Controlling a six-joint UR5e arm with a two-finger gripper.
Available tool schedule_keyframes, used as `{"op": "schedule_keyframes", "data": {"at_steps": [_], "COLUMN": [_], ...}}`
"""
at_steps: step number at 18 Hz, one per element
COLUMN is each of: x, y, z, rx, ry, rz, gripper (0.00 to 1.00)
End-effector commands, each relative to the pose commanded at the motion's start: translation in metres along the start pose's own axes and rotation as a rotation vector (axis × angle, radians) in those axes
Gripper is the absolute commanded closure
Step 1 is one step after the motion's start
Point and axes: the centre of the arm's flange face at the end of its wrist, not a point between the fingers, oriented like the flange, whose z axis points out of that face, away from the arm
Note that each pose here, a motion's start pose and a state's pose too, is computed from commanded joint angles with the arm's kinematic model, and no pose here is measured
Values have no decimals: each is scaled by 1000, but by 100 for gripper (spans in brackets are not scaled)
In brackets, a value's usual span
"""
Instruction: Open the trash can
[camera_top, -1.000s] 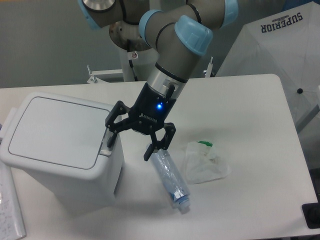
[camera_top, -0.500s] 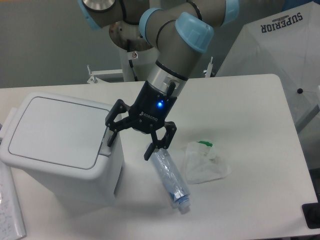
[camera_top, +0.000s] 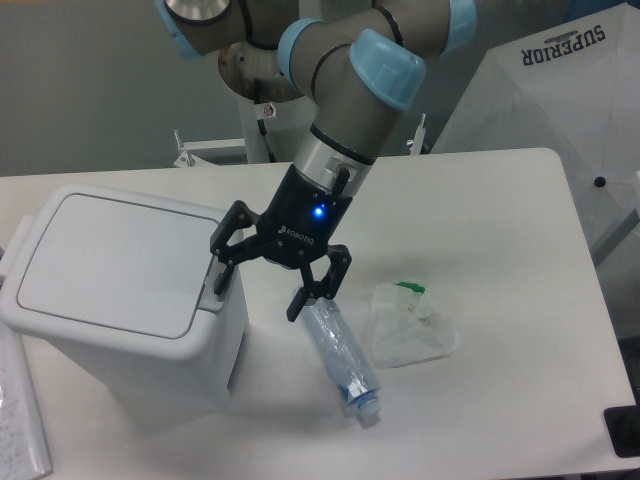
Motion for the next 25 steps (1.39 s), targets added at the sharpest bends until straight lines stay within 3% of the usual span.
{"op": "schedule_keyframes", "data": {"at_steps": [14, 18, 22, 25], "x": [1, -4, -35, -71], "y": [-4, -18, -31, -30], "z": [-4, -22, -35, -61], "rx": [8, 42, 65, 96], "ry": [-4, -25, -62, -102], "rz": [8, 19, 47, 8], "gripper": [0, 0, 0, 0]}}
